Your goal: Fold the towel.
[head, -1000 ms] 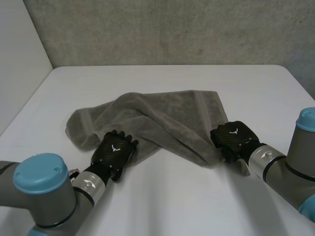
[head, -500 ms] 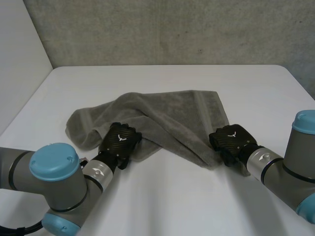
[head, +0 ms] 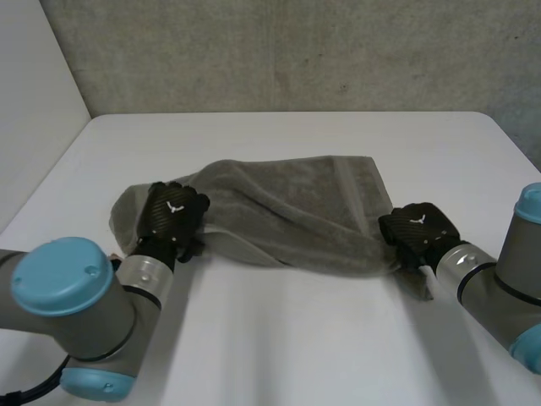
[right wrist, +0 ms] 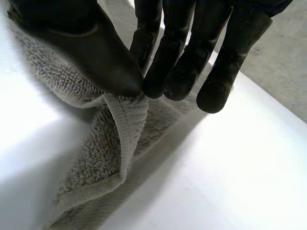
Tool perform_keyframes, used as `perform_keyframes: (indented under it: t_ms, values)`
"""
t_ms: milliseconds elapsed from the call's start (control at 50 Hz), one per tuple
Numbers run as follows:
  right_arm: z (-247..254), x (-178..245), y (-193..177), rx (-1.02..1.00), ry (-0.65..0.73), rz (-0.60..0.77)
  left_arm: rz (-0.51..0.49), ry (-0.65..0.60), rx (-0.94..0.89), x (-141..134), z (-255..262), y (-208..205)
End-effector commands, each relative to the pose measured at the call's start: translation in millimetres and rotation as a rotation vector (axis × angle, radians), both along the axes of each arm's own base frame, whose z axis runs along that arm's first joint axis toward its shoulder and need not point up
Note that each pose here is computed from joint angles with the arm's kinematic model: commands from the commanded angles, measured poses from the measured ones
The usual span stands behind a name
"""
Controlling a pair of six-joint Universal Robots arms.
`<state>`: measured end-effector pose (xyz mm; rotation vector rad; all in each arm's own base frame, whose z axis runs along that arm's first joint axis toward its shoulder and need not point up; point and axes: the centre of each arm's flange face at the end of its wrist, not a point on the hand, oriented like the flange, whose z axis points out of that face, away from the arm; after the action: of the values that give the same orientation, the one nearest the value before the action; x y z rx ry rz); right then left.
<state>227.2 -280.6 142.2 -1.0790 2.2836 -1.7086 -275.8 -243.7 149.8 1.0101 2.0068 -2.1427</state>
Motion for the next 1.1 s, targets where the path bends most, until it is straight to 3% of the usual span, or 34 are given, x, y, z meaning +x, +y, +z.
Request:
perform_keyframes:
  t_ms: [20, 160, 260, 480, 660, 840, 1100]
  values:
    - [29, -7, -5, -0.078, -0.020, -0.037, 0.015, 0.049, -0.064, 10, 31, 5]
    - [42, -5, -5, -0.078, -0.096, -0.044, 0.017, 0.149, -0.083, 13, 52, 5]
    - [39, -6, -7, -0.055, -0.120, -0.059, 0.093, 0.211, -0.045, 32, 49, -17]
    - [39, -24, -10, 0.037, -0.081, -0.108, 0.116, 0.187, 0.013, 41, 34, -28]
    - [21, -35, 22, 0.233, -0.059, -0.074, 0.116, 0.186, 0.020, 41, 33, -28]
    - [3, -36, 28, 0.177, -0.109, -0.018, 0.114, 0.184, 0.022, 40, 32, -27]
    - [-12, -34, 22, 0.128, -0.075, 0.008, 0.106, 0.182, 0.027, 39, 30, -24]
